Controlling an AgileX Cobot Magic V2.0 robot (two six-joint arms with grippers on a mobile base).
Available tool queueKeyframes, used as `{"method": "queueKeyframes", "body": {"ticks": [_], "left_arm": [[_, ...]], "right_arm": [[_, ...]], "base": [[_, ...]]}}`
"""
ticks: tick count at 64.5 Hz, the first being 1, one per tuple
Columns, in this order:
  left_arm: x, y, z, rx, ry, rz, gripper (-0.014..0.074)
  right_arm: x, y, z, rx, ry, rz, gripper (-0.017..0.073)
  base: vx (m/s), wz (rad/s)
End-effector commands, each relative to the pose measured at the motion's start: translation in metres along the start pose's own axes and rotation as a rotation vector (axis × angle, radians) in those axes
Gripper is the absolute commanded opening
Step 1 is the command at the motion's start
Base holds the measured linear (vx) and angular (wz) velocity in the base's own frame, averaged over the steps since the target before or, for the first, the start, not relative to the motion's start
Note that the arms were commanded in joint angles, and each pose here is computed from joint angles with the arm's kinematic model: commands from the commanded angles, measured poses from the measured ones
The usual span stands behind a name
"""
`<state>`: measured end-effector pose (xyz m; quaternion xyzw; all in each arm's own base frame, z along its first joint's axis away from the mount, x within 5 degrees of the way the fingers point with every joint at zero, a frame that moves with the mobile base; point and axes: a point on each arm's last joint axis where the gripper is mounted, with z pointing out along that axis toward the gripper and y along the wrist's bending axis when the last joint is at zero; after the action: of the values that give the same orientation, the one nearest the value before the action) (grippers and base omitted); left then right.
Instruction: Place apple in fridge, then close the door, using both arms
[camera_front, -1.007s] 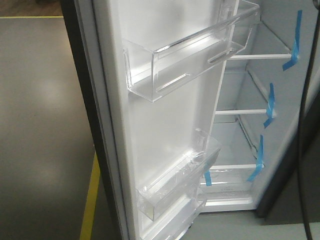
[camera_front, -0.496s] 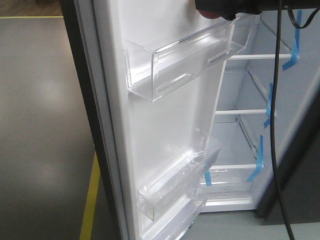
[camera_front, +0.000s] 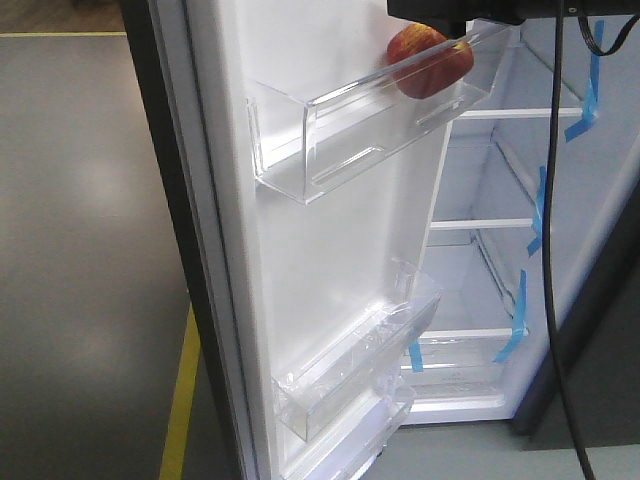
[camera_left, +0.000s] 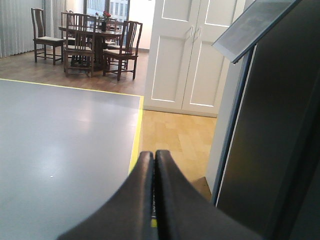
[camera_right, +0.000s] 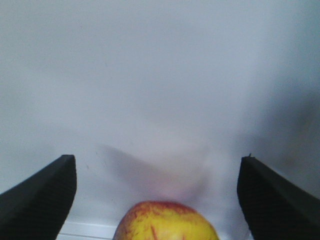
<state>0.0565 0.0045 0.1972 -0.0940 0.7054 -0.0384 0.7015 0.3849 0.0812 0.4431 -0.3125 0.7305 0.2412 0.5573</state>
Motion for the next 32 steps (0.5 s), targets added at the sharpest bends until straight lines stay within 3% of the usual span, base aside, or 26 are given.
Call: {"method": "queueKeyframes", "body": {"ticks": [1,7,16,30,32], "left_arm": [[0.002,0.000,0.000,0.019,-0.057,-0.005,-0.0006],[0.002,0.000,0.000,0.019,-0.057,-0.005,-0.0006],[0.002,0.000,0.000,0.019,-0.057,-0.005,-0.0006],[0.002,0.000,0.000,0.019,-0.057,-0.005,-0.0006],[0.002,0.000,0.000,0.019,-0.057,-0.005,-0.0006]], "right_arm": [[-0.031,0.012,-0.024,0.036,-0.117,-0.028,0.0620],[-0.040,0.019,-0.035,0.045,-0.145,-0.044,0.0578],[-0.062,0.040,-0.064,0.065,-0.211,-0.095,0.0438],[-0.085,0.083,-0.114,0.058,-0.250,-0.187,0.0009],[-0.086,0.088,-0.120,0.047,-0.244,-0.201,-0.0018]], "base": [[0.00,0.00],[0.00,0.00],[0.00,0.00],[0.00,0.00],[0.00,0.00]]}}
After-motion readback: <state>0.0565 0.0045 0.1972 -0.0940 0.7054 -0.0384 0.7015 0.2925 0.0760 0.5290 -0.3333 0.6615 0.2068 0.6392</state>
